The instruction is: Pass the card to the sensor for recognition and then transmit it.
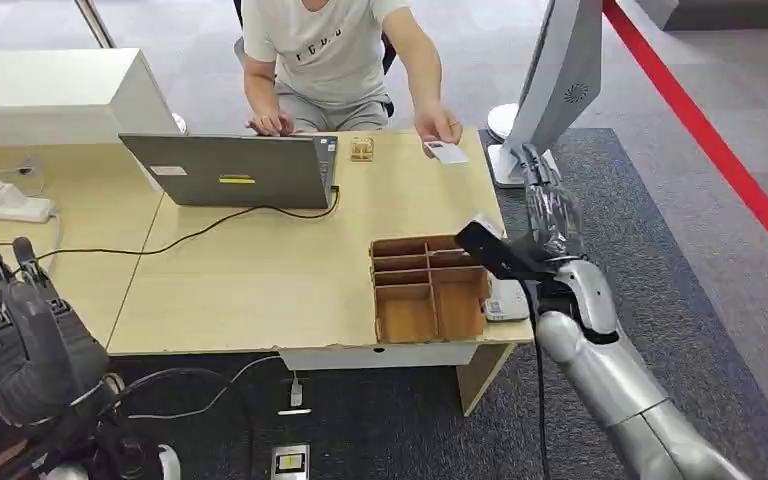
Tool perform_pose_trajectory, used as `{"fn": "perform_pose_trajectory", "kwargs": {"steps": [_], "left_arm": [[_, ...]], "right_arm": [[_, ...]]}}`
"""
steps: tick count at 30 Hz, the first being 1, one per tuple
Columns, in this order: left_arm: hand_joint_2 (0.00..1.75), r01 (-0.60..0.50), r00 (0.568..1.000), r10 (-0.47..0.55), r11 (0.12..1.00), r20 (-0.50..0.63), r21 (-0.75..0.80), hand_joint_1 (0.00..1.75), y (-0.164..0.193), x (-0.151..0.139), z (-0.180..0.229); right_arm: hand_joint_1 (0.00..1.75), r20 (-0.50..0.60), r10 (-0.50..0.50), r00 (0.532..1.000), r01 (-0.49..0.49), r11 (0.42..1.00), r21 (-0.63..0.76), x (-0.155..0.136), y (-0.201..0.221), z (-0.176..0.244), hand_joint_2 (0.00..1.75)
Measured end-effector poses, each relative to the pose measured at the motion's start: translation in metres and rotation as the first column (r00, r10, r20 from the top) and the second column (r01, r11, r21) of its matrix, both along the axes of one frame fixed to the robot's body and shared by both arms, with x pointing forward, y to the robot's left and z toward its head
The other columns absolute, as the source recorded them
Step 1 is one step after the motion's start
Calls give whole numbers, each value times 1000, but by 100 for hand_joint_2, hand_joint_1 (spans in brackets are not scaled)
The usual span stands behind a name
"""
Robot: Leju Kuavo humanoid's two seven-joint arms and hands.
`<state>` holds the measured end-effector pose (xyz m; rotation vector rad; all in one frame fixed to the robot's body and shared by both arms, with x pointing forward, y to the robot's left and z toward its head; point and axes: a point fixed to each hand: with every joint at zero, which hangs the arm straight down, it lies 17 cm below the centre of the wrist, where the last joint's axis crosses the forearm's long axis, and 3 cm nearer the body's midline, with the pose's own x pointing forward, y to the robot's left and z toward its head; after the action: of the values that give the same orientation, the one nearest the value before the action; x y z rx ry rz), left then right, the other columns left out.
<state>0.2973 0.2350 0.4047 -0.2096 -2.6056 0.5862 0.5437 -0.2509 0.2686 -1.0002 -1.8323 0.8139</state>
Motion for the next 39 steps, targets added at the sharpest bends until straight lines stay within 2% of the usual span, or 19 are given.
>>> {"fn": "perform_pose_trajectory", "kwargs": {"steps": [9,15,24,34,35,36,39], "left_arm": [[175,5,1000,-5,1000,8,-13,0,-2,3,3],[175,21,1000,-21,1000,14,-21,0,-5,4,4],[175,43,999,-42,998,22,-40,0,-9,7,6],[175,62,998,-60,997,35,-43,0,-10,7,8],[175,60,998,-59,997,36,-43,0,-10,7,8],[175,59,998,-58,997,37,-43,0,-9,7,8],[175,51,998,-49,998,36,-44,0,-7,7,7]], "right_arm": [[0,79,70,994,-74,996,42,15,19,55,175],[0,74,75,994,-77,997,30,36,32,65,175],[0,-16,36,999,-36,999,-4,76,41,48,175],[0,-102,-4,995,0,999,-44,90,43,20,175],[35,-112,-13,994,8,999,-46,91,42,17,175],[175,-121,-19,993,13,999,-48,93,41,15,175],[175,-150,-41,988,33,998,-56,96,36,4,175]]}}
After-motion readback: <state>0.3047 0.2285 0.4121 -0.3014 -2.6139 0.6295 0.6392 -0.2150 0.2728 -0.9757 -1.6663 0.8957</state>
